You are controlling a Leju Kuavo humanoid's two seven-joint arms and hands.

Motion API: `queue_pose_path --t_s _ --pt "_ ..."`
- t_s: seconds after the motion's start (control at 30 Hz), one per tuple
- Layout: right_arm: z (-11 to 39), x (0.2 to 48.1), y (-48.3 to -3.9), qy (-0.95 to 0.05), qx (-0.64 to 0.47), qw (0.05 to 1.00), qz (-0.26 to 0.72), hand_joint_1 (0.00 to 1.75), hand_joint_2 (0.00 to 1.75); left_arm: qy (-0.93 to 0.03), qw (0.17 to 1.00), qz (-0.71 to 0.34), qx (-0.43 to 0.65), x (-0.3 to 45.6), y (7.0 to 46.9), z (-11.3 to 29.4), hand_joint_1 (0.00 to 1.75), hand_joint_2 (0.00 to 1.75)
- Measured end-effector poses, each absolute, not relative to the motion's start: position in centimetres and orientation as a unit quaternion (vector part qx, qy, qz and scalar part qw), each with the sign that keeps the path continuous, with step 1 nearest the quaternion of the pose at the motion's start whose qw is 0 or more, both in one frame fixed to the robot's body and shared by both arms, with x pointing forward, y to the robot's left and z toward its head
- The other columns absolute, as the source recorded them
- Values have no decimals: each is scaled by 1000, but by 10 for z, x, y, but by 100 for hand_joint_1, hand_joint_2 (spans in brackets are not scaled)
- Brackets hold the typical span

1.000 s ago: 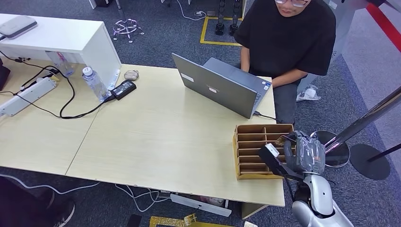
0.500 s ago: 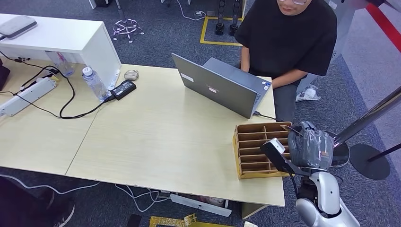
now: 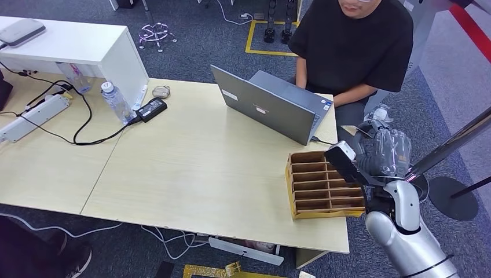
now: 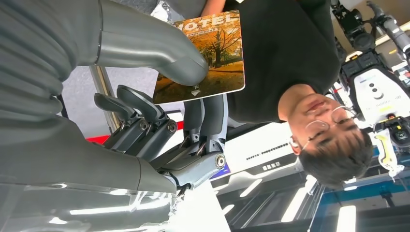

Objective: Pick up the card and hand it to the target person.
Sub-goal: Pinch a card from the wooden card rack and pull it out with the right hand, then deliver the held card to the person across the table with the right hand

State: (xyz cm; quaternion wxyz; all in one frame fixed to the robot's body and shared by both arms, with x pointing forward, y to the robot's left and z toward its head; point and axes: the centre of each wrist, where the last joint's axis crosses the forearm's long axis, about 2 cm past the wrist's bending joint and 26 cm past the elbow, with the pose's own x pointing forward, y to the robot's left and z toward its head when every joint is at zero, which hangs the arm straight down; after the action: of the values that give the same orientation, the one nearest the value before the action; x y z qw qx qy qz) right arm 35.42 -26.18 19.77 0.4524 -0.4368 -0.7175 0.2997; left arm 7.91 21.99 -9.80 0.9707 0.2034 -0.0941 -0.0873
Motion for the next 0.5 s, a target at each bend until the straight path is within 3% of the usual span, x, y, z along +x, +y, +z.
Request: queue_pose_path --t_s 0.5 --pt "196 391 -253 -720 -407 471 306 175 175 -91 970 -97 203 80 220 -98 0 0"
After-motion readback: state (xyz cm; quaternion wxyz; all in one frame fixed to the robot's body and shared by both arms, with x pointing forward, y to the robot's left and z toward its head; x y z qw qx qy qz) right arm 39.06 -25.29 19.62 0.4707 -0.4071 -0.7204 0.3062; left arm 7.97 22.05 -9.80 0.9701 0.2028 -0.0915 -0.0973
